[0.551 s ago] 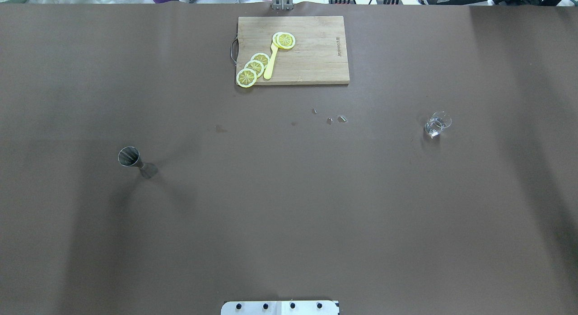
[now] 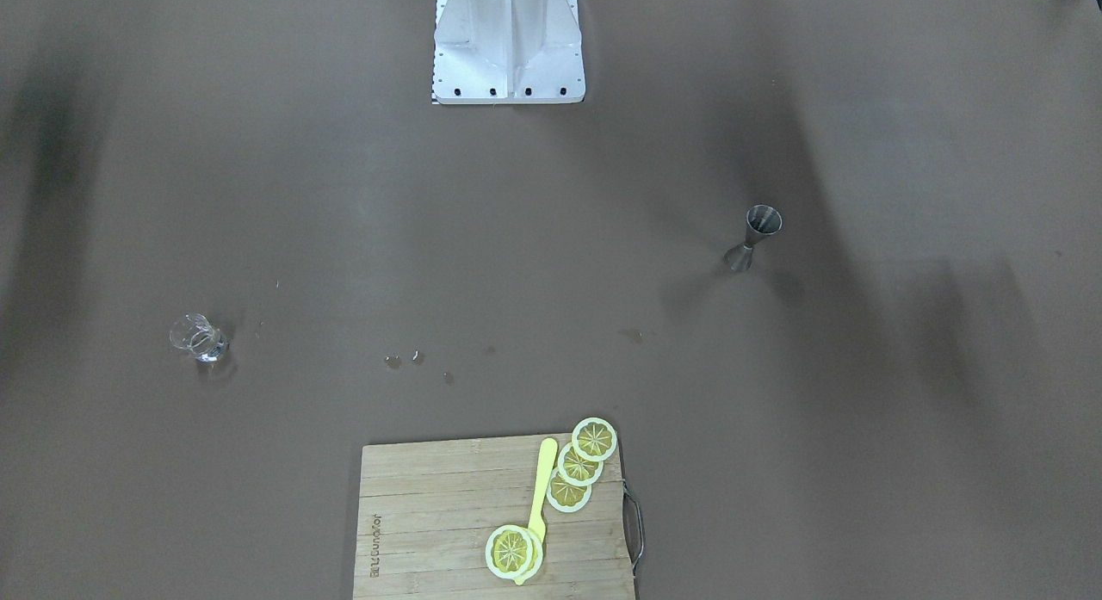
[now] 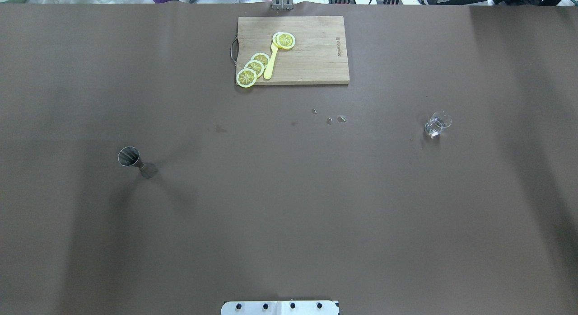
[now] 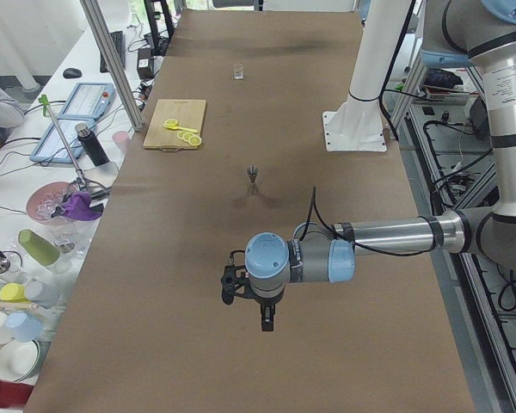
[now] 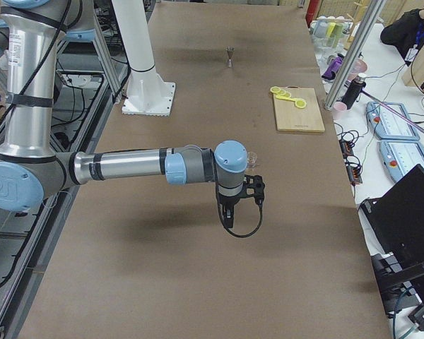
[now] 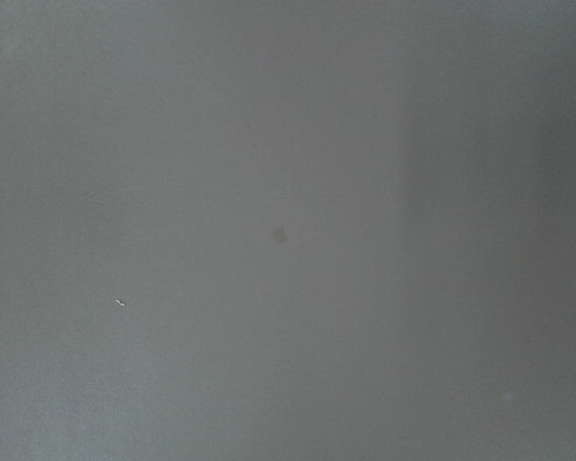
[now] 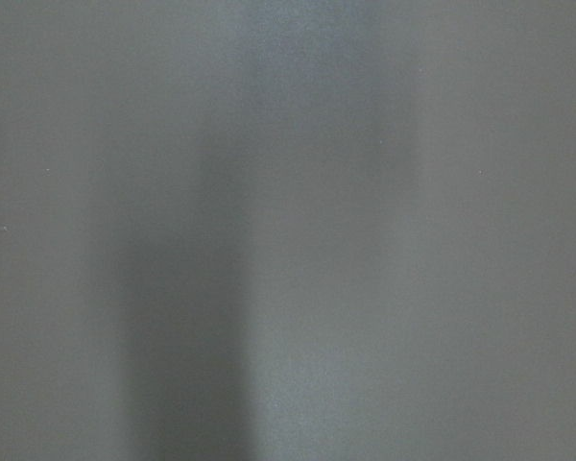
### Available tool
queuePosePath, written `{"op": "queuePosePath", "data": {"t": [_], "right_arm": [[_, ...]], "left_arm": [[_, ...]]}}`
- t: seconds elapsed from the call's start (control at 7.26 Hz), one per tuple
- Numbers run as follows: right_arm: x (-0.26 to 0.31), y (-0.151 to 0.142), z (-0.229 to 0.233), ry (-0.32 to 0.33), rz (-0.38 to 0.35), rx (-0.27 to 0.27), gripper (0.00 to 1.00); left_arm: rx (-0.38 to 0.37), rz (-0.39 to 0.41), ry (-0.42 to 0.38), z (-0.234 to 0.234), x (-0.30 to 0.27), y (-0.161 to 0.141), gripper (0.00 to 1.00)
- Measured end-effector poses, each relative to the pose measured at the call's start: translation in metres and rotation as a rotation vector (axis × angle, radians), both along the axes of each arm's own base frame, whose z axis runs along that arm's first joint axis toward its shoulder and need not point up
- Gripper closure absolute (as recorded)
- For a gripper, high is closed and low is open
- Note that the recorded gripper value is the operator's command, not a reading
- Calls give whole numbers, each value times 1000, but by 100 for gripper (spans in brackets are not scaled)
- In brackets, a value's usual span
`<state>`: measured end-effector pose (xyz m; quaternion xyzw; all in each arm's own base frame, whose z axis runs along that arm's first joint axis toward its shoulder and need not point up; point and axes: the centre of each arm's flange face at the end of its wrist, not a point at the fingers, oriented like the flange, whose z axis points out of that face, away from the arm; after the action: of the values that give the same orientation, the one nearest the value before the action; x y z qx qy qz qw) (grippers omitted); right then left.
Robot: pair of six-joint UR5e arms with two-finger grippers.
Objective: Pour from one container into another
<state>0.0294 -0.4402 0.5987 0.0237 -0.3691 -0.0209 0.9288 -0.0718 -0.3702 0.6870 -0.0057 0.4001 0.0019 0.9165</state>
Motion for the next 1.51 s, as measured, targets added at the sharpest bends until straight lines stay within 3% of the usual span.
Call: {"op": "queuePosePath", "data": {"t": [1.51], "right_arm": [[-3,-4,-1,-19,-3,-4,0]], "left_arm": [[-19,-7,1,8,-2,8,1]]}}
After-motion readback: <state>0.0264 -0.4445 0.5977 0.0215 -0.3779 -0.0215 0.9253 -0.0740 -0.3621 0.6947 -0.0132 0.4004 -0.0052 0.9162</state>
